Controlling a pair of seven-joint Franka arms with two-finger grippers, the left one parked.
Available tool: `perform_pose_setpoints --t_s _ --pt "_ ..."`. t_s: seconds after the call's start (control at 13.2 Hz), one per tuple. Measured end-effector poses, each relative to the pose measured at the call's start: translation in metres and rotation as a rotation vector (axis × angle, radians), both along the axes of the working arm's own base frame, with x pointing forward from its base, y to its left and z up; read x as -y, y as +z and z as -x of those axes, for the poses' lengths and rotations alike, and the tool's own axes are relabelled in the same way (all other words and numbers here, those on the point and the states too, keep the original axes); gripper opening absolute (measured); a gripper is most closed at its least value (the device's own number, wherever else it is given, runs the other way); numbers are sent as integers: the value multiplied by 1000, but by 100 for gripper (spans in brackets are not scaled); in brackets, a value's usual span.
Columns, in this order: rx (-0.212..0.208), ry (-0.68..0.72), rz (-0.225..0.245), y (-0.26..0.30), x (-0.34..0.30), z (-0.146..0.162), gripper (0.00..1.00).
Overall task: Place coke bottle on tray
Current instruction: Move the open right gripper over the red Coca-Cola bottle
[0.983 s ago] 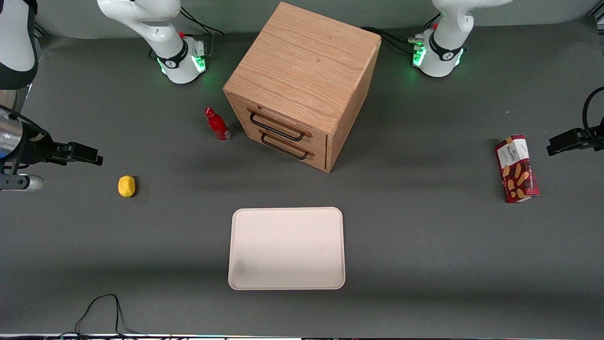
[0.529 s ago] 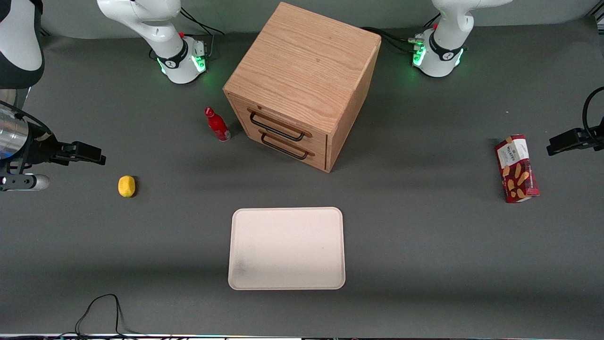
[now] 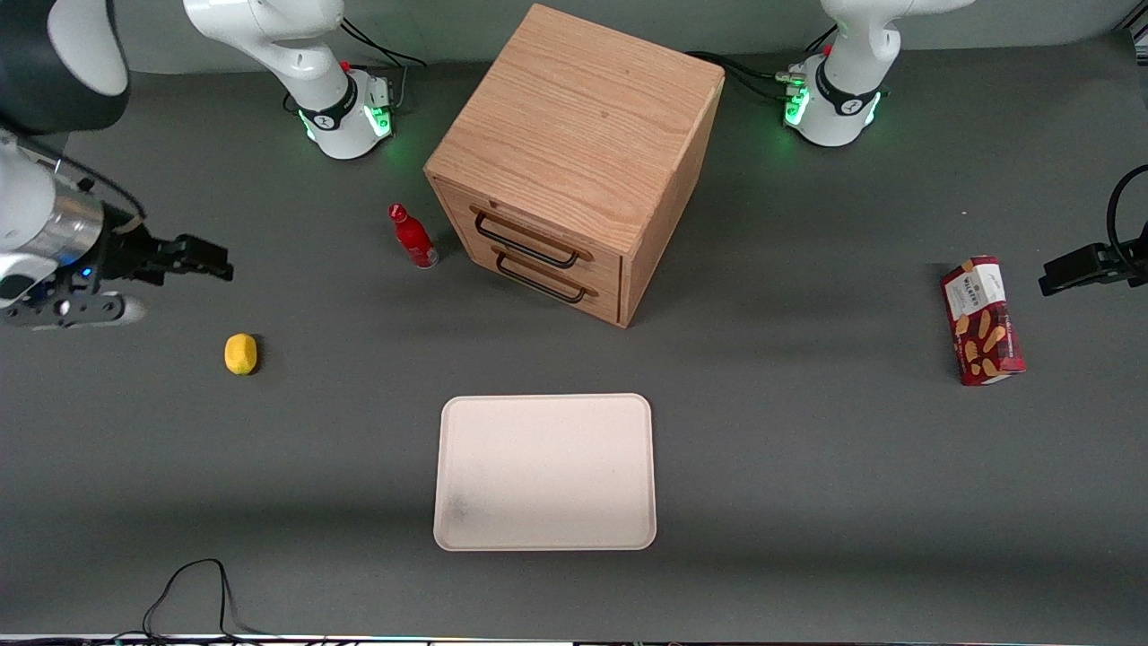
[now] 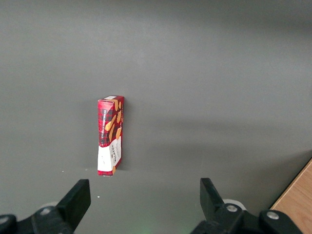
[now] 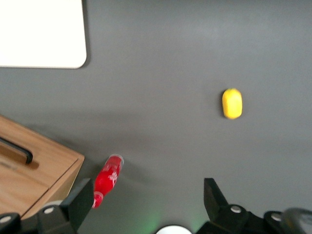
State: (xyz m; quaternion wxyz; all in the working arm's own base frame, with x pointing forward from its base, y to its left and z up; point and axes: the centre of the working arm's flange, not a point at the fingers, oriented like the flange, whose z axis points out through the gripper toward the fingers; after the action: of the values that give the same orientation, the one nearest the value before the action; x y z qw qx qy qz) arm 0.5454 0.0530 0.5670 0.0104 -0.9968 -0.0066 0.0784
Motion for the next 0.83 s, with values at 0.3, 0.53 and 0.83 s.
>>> perform_pose_setpoints --t_s 0.3,0.53,0.83 --pt "-3 -11 31 -8 -64 70 100" --pt "15 -9 43 -38 -93 117 100" --pt "32 4 56 -89 -125 169 100"
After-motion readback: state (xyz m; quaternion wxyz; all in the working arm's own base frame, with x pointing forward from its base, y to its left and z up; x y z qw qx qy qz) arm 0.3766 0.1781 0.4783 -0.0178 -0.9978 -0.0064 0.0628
